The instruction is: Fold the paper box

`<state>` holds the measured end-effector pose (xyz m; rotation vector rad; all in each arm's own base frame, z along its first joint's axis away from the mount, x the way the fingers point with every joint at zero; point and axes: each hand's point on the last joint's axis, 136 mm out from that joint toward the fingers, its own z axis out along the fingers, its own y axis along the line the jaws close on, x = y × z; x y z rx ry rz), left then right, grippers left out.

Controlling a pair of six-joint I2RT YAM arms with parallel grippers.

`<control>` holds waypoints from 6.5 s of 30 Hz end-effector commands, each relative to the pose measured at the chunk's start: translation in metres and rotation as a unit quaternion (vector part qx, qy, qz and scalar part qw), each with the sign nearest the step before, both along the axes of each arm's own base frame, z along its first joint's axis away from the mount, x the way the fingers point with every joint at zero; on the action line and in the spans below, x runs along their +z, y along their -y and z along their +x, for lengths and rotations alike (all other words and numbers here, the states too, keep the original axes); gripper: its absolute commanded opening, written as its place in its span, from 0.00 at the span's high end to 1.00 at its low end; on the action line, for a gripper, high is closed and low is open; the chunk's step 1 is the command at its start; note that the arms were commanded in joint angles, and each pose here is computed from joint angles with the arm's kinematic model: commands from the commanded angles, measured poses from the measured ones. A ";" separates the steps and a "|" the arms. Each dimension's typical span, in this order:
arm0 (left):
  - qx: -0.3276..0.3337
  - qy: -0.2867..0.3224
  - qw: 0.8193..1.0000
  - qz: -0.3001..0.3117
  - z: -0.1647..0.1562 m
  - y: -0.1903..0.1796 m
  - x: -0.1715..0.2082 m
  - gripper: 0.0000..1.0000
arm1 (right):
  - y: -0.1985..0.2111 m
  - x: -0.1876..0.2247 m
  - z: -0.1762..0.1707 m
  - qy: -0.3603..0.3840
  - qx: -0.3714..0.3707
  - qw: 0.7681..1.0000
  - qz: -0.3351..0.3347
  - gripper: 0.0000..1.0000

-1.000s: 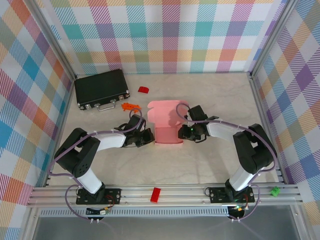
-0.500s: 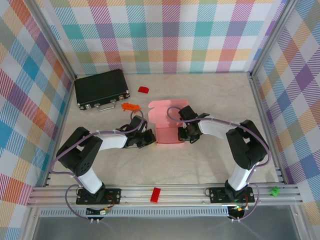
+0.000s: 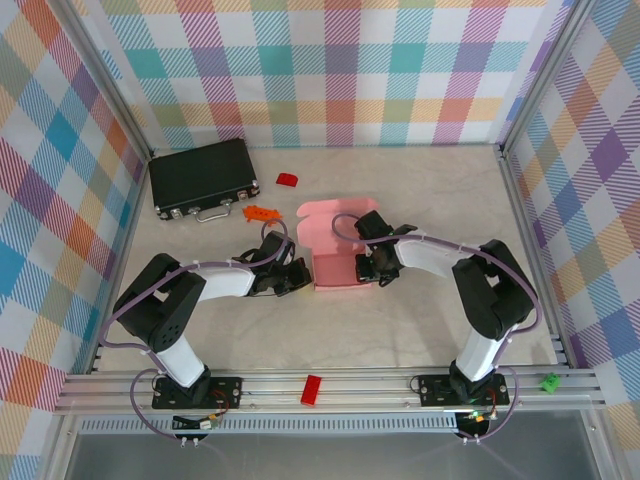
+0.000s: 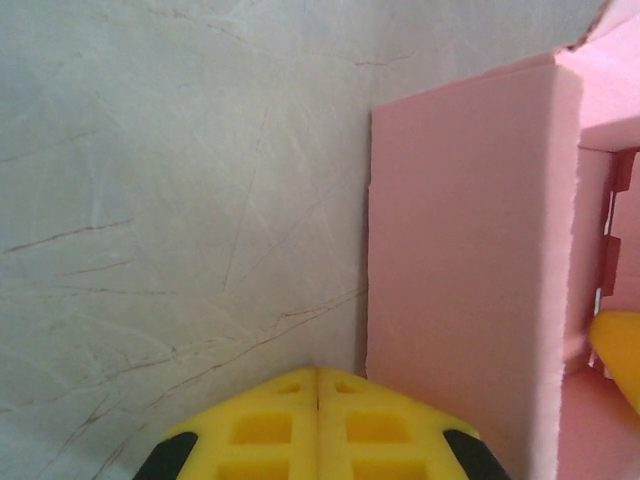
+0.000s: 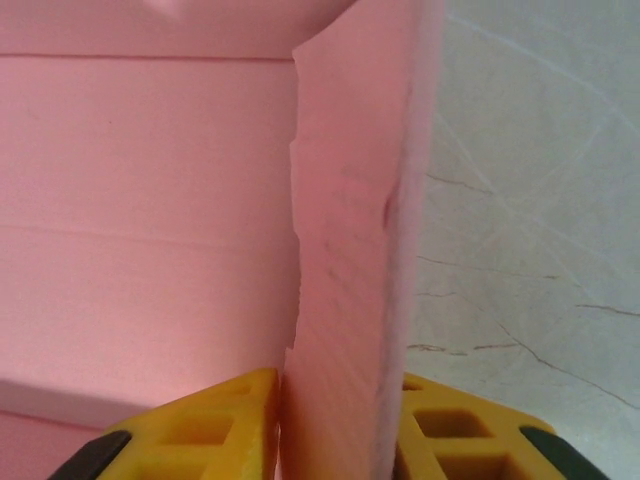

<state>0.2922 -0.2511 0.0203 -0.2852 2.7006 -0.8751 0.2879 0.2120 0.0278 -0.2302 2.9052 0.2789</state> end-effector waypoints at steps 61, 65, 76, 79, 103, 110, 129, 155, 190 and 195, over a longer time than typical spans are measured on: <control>-0.026 -0.034 0.997 0.070 -0.008 0.003 -0.040 0.98 | 0.037 -0.023 -0.002 -0.008 -0.026 0.985 -0.169 0.89; -0.026 -0.034 0.997 0.070 -0.008 0.003 -0.040 0.98 | 0.030 -0.010 0.003 0.008 -0.034 0.989 -0.143 0.86; -0.027 -0.035 0.996 0.072 -0.007 0.003 -0.041 0.99 | 0.015 0.013 0.011 0.033 -0.040 0.994 -0.097 0.73; -0.029 -0.036 0.996 0.072 -0.007 0.004 -0.042 0.99 | 0.015 0.013 0.011 0.034 -0.043 0.994 -0.094 0.71; -0.034 -0.037 0.994 0.092 -0.009 0.001 -0.047 1.00 | 0.012 0.029 0.016 0.057 -0.068 0.995 -0.044 0.54; -0.034 -0.037 0.994 0.093 -0.010 0.001 -0.047 1.00 | 0.023 0.023 0.014 0.045 -0.070 0.995 -0.062 0.60; -0.033 -0.038 0.994 0.097 -0.010 0.000 -0.048 1.00 | 0.033 0.003 0.007 0.017 -0.057 0.994 -0.091 0.85; -0.043 -0.037 0.997 0.061 -0.005 0.017 -0.045 1.00 | 0.049 -0.008 -0.001 -0.004 -0.026 0.986 -0.164 0.93; -0.045 -0.035 0.997 0.050 -0.001 0.023 -0.040 1.00 | 0.054 -0.010 -0.002 0.005 -0.004 0.960 -0.280 0.88; -0.047 -0.035 0.997 0.052 -0.001 0.023 -0.040 1.00 | 0.044 0.008 0.005 0.028 -0.016 0.969 -0.244 0.84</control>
